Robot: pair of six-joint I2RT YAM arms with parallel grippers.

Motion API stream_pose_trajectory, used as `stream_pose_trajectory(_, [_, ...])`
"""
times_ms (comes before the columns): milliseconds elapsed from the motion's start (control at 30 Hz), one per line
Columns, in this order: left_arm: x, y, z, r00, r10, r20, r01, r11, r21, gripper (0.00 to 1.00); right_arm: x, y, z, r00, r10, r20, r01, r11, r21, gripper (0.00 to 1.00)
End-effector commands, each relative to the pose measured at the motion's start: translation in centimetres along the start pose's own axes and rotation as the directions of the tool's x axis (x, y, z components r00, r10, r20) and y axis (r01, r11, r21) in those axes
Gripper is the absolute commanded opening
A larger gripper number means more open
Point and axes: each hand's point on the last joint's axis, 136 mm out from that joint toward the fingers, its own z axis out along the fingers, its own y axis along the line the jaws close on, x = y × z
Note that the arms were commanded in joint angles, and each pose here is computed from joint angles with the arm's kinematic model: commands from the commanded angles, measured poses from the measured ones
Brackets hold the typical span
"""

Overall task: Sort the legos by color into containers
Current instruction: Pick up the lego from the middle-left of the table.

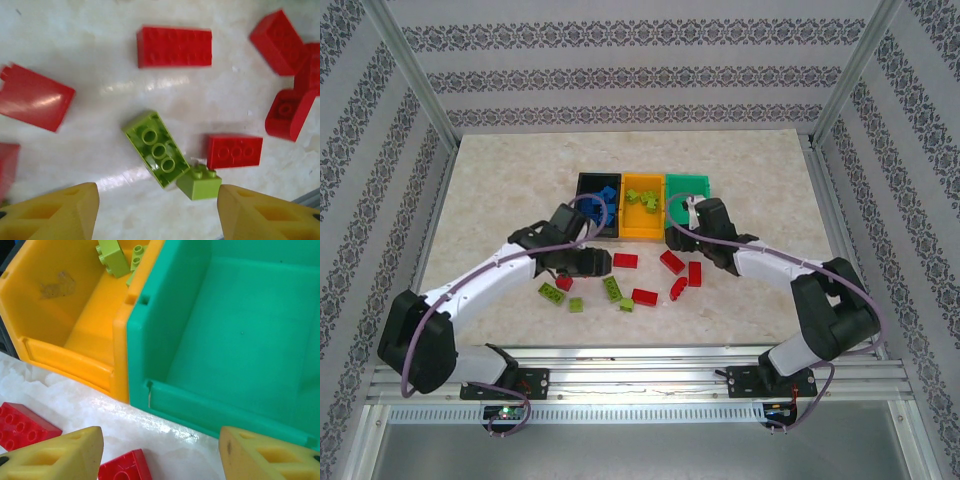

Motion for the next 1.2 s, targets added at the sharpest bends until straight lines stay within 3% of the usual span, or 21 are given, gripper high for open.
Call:
stream_pose_trajectory(0, [2.2, 0.2, 0.9, 0.998, -0.040, -0.050, 0.036, 0.996, -0.083, 0.63, -2.1, 0.9, -0.7, 0.993, -0.024, 0.112, 0.027, 0.999, -0.026, 0.63])
stream_pose_trajectory(200, [4.1, 0.4, 3.8, 0.991, -0.061, -0.117, 0.043, 0.988, -0.151, 0.63, -2.1, 1.0, -1.1, 0.993, -0.029, 0.117, 0.032, 0.999, -0.024, 0.63])
stream_pose_trajectory(500, [2.5, -0.6, 7.4, 0.985, -0.160, -0.071, 0.151, 0.982, -0.116, 0.64, -1.8, 2.1, -1.1, 0.994, -0.036, 0.103, 0.042, 0.998, -0.056, 0.63])
stream_pose_trajectory(767, [1.9, -0.1, 8.8, 0.979, -0.185, -0.091, 0.164, 0.967, -0.196, 0.62, -1.3, 2.1, -1.5, 0.995, -0.025, 0.097, 0.031, 0.998, -0.061, 0.64])
stream_pose_trajectory(933, [2.0, 0.2, 9.2, 0.978, -0.180, -0.107, 0.153, 0.963, -0.222, 0.54, -1.1, 2.0, -1.2, 0.996, -0.022, 0.083, 0.027, 0.998, -0.063, 0.63])
stream_pose_trajectory(1067, [1.7, 0.0, 8.8, 0.983, -0.156, -0.100, 0.132, 0.968, -0.214, 0.40, -1.0, 2.0, -1.0, 0.997, -0.016, 0.080, 0.022, 0.998, -0.067, 0.64])
stream_pose_trajectory(1167, [1.3, -0.2, 8.3, 0.988, -0.137, -0.074, 0.120, 0.973, -0.198, 0.35, -0.9, 2.0, -0.8, 0.997, -0.015, 0.075, 0.020, 0.997, -0.069, 0.63])
